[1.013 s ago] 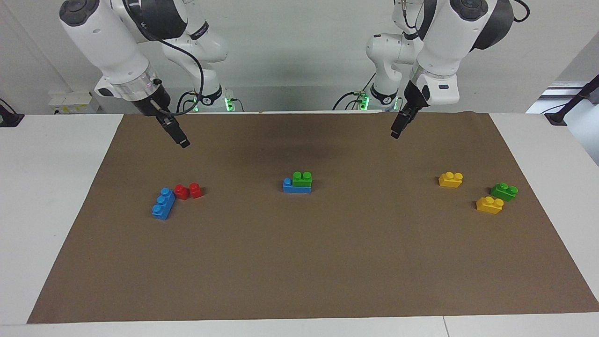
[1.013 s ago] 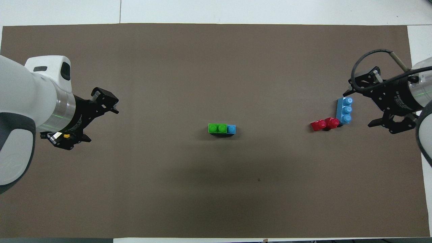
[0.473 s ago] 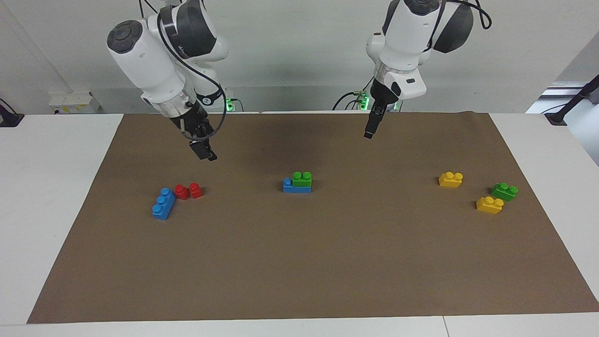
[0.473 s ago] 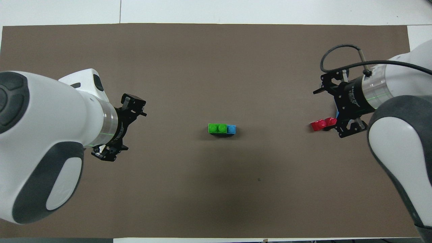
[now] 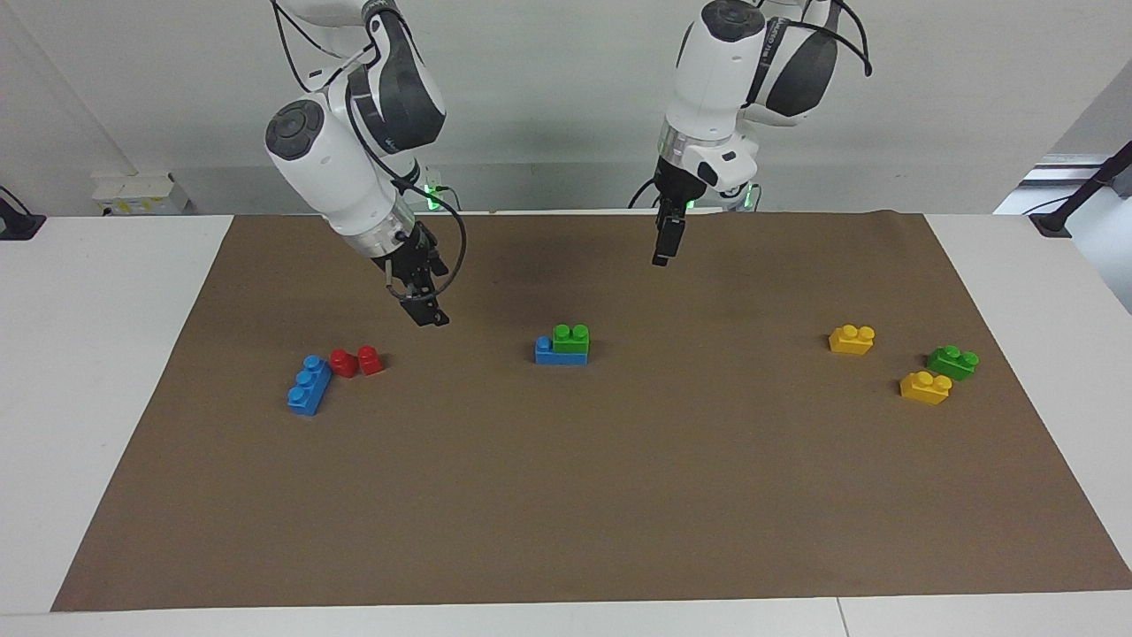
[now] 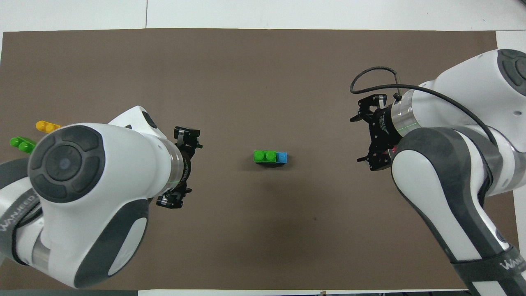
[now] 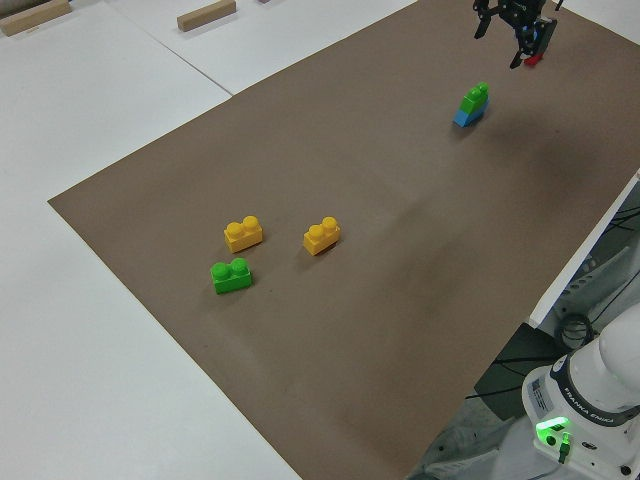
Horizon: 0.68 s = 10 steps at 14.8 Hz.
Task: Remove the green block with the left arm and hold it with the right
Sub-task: 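Swing the left gripper while the right gripper swings toward the green-blue bricks, then lower the left gripper over the green brick while the right gripper nears the blue brick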
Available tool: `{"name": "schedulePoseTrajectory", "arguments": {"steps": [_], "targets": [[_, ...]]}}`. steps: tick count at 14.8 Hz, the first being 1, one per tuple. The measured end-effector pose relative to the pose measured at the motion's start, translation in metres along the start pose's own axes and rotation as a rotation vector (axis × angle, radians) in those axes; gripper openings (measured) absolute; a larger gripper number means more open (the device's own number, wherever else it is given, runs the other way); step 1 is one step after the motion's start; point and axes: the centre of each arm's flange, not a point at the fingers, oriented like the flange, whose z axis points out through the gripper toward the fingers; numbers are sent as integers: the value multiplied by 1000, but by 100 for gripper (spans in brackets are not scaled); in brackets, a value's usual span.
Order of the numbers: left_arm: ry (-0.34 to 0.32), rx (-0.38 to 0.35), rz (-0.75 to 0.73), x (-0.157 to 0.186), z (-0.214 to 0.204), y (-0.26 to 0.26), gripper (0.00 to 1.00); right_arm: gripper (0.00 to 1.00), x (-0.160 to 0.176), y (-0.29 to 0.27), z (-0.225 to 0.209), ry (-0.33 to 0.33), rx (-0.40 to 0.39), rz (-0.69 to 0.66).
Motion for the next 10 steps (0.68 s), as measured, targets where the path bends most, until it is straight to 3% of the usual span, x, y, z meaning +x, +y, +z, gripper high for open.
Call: {"name": "schedulePoseTrajectory", "arguments": {"steps": [4,10], "targets": [[-7,6,-75,-31,42,5,100,100,-22,-1,33,-46,56,-8],[-25,-8,-176,-55,89,20,100,100,-25,4,72,-82,47,20]]}}
